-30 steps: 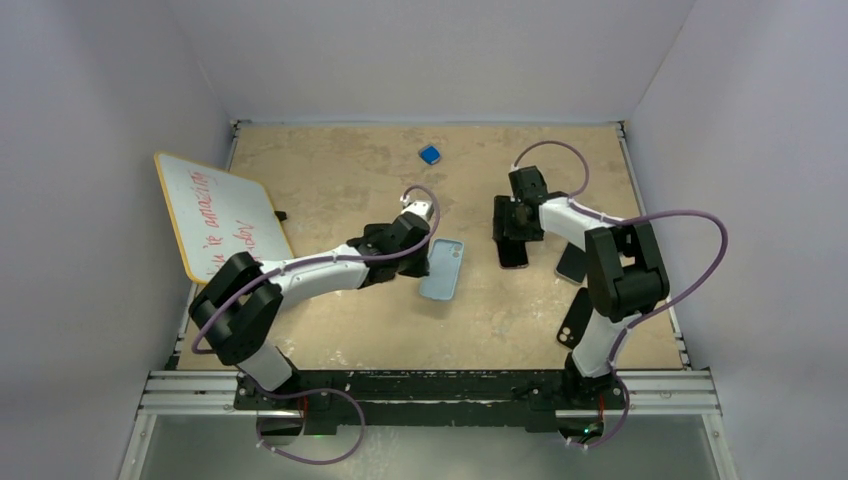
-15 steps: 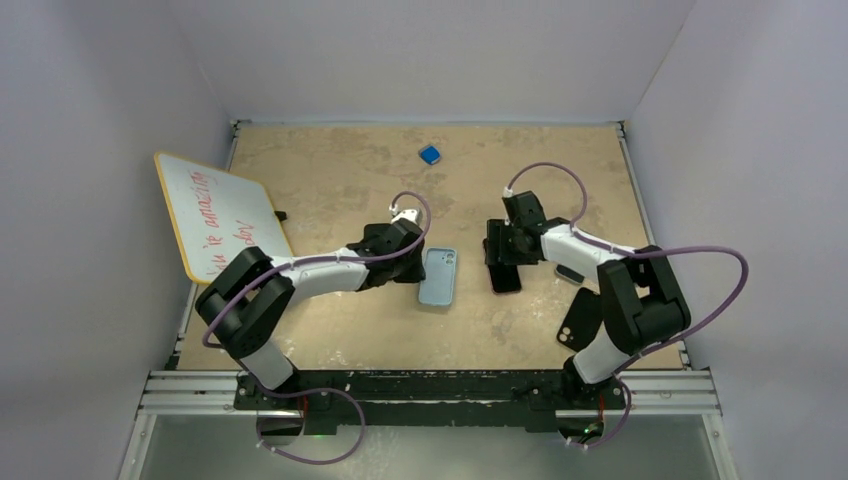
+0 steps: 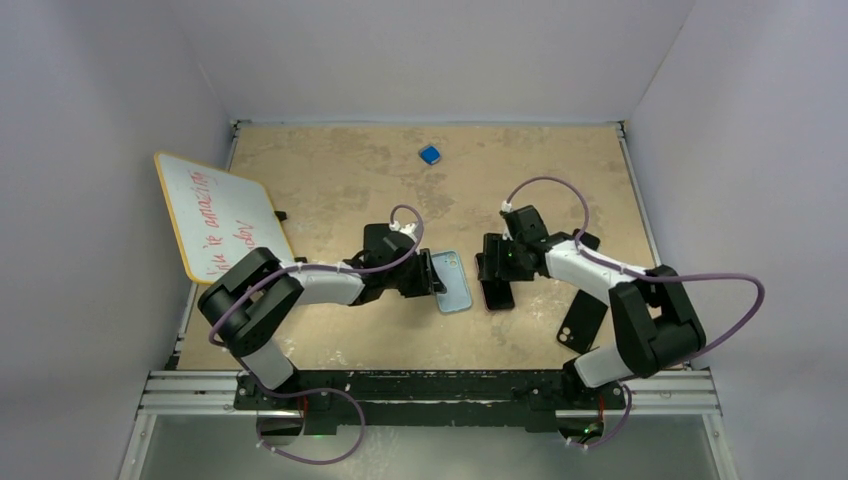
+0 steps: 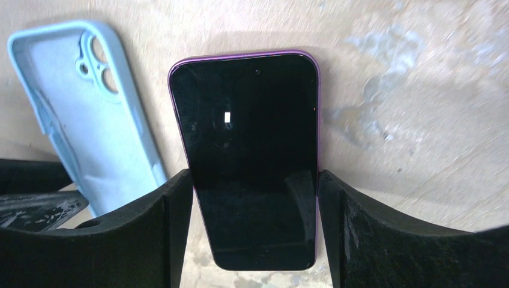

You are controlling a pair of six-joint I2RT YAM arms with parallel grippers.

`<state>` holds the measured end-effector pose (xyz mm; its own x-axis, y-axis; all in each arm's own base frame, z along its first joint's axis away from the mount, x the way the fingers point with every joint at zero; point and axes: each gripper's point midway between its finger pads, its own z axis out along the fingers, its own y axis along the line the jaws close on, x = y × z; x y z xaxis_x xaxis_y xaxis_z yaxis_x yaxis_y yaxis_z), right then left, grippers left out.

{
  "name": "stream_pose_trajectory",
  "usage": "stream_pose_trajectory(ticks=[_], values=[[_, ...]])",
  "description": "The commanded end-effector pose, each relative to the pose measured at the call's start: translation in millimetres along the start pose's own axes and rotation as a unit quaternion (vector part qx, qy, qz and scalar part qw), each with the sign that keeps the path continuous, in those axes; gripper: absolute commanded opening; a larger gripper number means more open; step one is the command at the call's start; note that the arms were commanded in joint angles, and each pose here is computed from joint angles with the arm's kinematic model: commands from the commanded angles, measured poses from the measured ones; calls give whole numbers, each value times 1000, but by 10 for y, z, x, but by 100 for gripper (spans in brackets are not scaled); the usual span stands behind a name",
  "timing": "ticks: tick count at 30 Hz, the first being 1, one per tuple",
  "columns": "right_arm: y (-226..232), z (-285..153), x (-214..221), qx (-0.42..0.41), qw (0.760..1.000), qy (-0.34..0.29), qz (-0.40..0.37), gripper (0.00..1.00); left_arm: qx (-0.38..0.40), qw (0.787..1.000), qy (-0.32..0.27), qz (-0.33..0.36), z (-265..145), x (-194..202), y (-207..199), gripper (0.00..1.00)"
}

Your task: Put the phone into the phone case

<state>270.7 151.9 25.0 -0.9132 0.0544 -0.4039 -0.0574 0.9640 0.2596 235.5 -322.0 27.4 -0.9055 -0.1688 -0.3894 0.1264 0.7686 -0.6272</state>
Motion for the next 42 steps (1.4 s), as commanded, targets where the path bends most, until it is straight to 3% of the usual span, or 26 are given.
stream_pose_trajectory(ticks=[1, 8, 13, 16, 18, 20, 31, 42], values=[[159, -178, 129, -44, 999, 8, 19, 42, 87, 996, 5, -11, 3, -5, -365, 34], [369, -307, 41, -95, 995, -14, 32, 40, 66, 997, -29, -10, -189, -127, -229, 34], [567, -462, -84, -125, 991, -34, 33, 39, 27, 996, -83, 10, -502, -488, -69, 44], [695, -553, -161, -144, 988, -47, 32, 39, 2, 992, -127, 26, -774, -732, -22, 57], [797, -608, -225, -158, 986, -56, 26, 39, -13, 987, -153, 46, -999, -834, -36, 83], [868, -629, -277, -162, 984, -65, 21, 39, -27, 981, -179, 62, -1192, -934, -47, 88], [1288, -532, -449, -186, 978, -91, -19, 38, -75, 956, -250, 135, -1959, -1226, -139, 92], [1267, -186, -428, -129, 983, -102, -86, 39, -57, 962, -234, 125, -1842, -1101, -104, 91]])
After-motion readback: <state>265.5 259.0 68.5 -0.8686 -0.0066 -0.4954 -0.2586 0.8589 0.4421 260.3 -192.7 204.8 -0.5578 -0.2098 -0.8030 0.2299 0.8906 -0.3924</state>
